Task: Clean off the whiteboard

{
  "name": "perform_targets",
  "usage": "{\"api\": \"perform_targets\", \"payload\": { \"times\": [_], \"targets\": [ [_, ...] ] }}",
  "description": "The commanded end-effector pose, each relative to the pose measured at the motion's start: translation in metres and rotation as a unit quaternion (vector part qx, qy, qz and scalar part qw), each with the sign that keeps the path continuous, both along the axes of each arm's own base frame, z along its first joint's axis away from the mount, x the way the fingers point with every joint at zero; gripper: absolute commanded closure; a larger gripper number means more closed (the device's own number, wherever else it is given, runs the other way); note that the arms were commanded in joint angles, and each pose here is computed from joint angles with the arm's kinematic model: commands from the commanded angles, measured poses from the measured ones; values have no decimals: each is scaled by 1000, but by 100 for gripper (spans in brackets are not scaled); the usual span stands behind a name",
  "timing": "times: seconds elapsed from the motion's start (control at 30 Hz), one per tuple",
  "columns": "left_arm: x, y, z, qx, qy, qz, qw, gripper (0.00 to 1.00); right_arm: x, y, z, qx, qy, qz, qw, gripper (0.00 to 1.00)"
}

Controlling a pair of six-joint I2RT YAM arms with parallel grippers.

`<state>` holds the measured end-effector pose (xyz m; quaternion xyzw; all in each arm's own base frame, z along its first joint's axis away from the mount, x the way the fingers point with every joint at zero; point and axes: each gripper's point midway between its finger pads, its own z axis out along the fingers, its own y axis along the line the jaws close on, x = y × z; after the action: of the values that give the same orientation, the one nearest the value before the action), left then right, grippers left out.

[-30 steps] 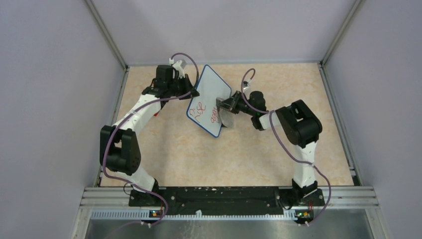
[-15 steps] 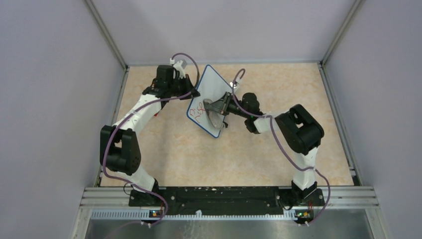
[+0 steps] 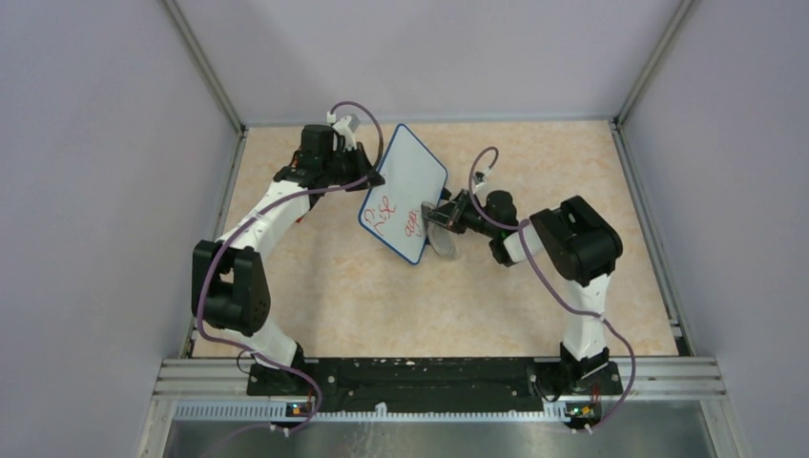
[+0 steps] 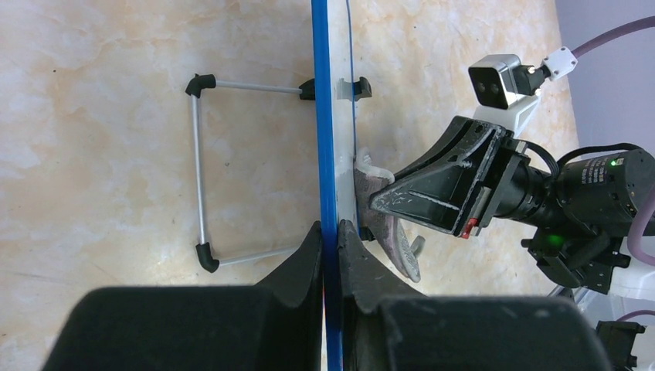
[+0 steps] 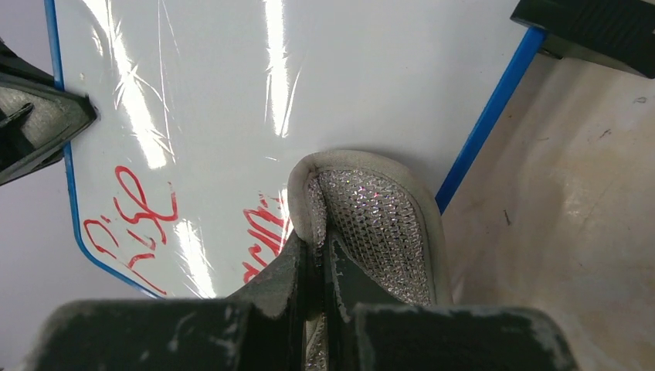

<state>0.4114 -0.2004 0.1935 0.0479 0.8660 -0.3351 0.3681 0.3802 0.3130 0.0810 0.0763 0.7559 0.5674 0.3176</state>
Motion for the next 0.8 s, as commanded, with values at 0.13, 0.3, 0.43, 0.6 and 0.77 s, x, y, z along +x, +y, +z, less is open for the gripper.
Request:
{"api": "perform_targets", "payload": {
  "times": [0.13,0.3,0.43,0.6,0.77],
  "targets": [
    [-7,-8,9,0,-21,-23,1000,100,-24,53,57,29,-107,89,990,100],
    [-6,-7,7,3,-18,-17,1000,100,-51,86,96,58,-165,145,974,100],
    [-5,-7,6,3,-16,-16,1000,100,-61,98,103,81,-177,162,967,100],
    [-5,-6,7,3,-17,-16,1000,100,-52,90,86,65,-153,140,976,100],
    [-5,-7,8,2,-19,-17,1000,100,-25,57,43,27,-85,73,993,100]
  ]
}}
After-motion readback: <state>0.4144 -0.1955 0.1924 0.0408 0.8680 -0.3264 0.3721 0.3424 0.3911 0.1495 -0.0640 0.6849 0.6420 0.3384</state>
